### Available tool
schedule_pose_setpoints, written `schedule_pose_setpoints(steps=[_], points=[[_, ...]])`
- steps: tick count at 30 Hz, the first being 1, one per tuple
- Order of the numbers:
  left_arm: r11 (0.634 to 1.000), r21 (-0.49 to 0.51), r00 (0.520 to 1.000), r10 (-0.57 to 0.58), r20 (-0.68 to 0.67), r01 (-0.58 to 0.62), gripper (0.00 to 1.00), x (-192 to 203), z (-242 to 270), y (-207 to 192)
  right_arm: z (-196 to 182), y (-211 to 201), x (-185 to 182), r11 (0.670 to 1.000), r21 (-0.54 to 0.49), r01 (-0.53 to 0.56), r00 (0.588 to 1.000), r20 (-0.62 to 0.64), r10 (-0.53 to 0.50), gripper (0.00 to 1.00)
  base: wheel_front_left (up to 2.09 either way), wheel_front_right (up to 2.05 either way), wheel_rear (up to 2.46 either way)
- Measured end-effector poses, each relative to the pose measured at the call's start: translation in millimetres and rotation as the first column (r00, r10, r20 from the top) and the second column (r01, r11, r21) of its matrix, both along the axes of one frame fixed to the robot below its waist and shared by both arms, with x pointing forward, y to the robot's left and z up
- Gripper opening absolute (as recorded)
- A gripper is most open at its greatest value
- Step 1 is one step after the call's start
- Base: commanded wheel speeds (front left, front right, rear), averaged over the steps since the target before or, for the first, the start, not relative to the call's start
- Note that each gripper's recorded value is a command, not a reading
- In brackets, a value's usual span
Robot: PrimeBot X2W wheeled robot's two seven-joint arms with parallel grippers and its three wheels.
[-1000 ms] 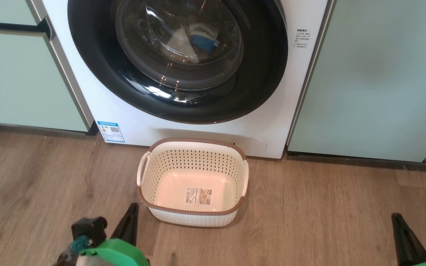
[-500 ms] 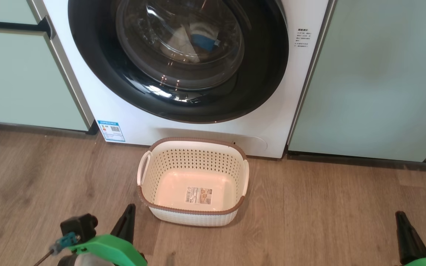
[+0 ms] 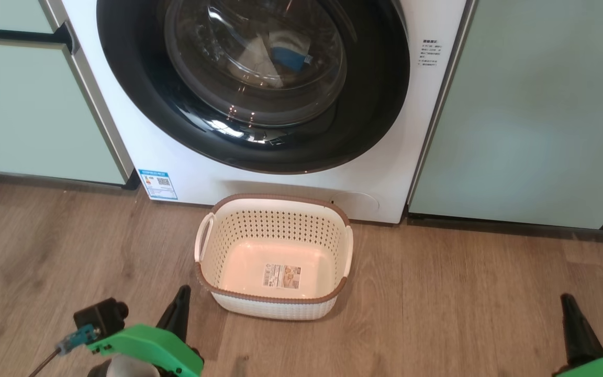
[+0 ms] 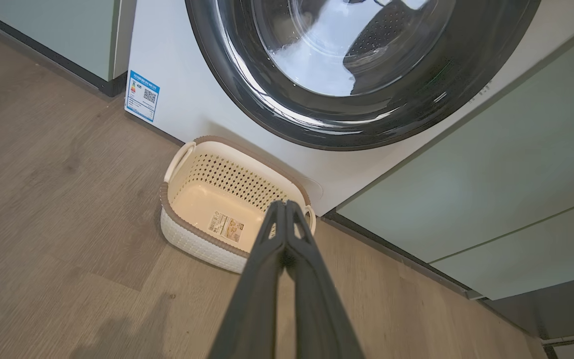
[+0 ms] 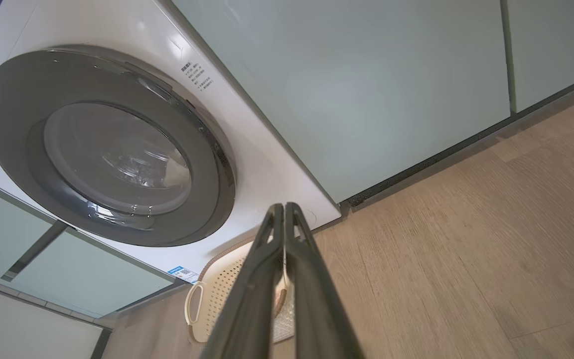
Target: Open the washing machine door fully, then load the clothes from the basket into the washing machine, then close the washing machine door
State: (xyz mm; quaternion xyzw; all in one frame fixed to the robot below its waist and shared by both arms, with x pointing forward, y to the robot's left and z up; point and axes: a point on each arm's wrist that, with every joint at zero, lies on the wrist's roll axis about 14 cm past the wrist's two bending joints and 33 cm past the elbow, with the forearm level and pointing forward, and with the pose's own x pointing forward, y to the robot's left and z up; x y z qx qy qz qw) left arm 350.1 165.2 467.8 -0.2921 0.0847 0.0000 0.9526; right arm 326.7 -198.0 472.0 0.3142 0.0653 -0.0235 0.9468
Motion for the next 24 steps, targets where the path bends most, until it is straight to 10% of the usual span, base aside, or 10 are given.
schedule_pose_setpoints(steps=[24], points=[[0.963, -0.262, 0.998, 0.044, -0.046, -0.054, 0.00, 5, -4, 8, 2, 1, 14, 0.963, 0.268, 0.031, 0.999, 0.013, -0.035, 0.00, 0.00, 0.00, 0.00]])
